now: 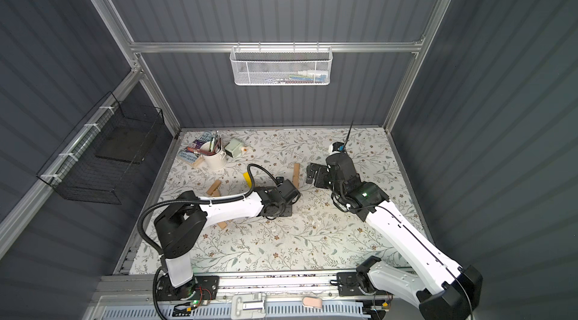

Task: Assemble the letter k with building blocks
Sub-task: Assemble the building block at the center of the board.

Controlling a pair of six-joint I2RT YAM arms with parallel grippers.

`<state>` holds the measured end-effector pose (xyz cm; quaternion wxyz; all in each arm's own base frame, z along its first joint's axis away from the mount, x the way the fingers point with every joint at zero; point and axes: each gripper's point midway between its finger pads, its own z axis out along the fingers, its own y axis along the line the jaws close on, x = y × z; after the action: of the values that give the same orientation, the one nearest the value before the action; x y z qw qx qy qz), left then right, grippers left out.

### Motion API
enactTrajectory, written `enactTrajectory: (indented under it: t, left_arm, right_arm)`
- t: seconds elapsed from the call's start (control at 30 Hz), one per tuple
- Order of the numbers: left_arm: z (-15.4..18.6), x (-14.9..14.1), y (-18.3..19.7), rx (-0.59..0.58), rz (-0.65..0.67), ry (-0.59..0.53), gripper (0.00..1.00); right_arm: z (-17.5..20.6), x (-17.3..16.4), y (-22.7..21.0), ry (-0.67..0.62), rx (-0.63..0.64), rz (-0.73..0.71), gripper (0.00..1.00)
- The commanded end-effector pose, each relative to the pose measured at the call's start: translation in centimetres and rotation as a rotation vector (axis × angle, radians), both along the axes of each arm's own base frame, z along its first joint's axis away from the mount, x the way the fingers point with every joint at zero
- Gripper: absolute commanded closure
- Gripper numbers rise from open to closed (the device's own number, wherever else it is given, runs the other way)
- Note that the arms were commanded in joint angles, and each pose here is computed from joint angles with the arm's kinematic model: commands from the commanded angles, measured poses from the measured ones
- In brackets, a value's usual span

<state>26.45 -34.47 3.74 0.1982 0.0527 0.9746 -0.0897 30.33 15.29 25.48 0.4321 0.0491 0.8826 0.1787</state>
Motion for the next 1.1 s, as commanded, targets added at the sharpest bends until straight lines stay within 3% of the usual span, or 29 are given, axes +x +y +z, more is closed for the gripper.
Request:
enactTrajectory:
  t: [0.0, 0.2, 0.47, 0.6, 0.8, 0.93, 1.07]
  left_arm:
    - [0.4, 1.3, -1.4, -0.006, 0.006, -0.028, 0.88]
    - [-1.4, 1.9, -2.4, 0.006, 0.023, -0.009, 0.86]
    - [-0.9, 3.0, -4.4, -0.027, 0.02, -0.016, 0.78]
    - [-1.0, 3.0, -4.3, -0.025, 0.023, -0.017, 0.68]
    - [-0.6, 3.1, -4.4, -0.03, 0.015, -0.023, 0.67]
    - [0.9, 3.2, -4.5, -0.061, 0.011, -0.047, 0.66]
    - [4.8, 3.7, -4.8, -0.142, -0.016, -0.134, 0.65]
  right_arm:
    - [-0.7, -0.2, -0.8, 0.015, -0.021, -0.025, 0.01]
    - [-0.8, -0.2, -0.9, 0.016, -0.028, -0.026, 0.01]
    - [-0.8, -0.3, -1.2, 0.015, -0.032, -0.028, 0.01]
    - [-0.9, -0.3, -1.2, 0.016, -0.028, -0.026, 0.01]
    - [-1.1, -0.3, -1.1, 0.025, -0.022, -0.026, 0.01]
    - [-1.1, -0.5, -1.1, 0.031, -0.012, -0.029, 0.01]
    - [-1.1, -0.7, -1.1, 0.044, -0.005, -0.034, 0.01]
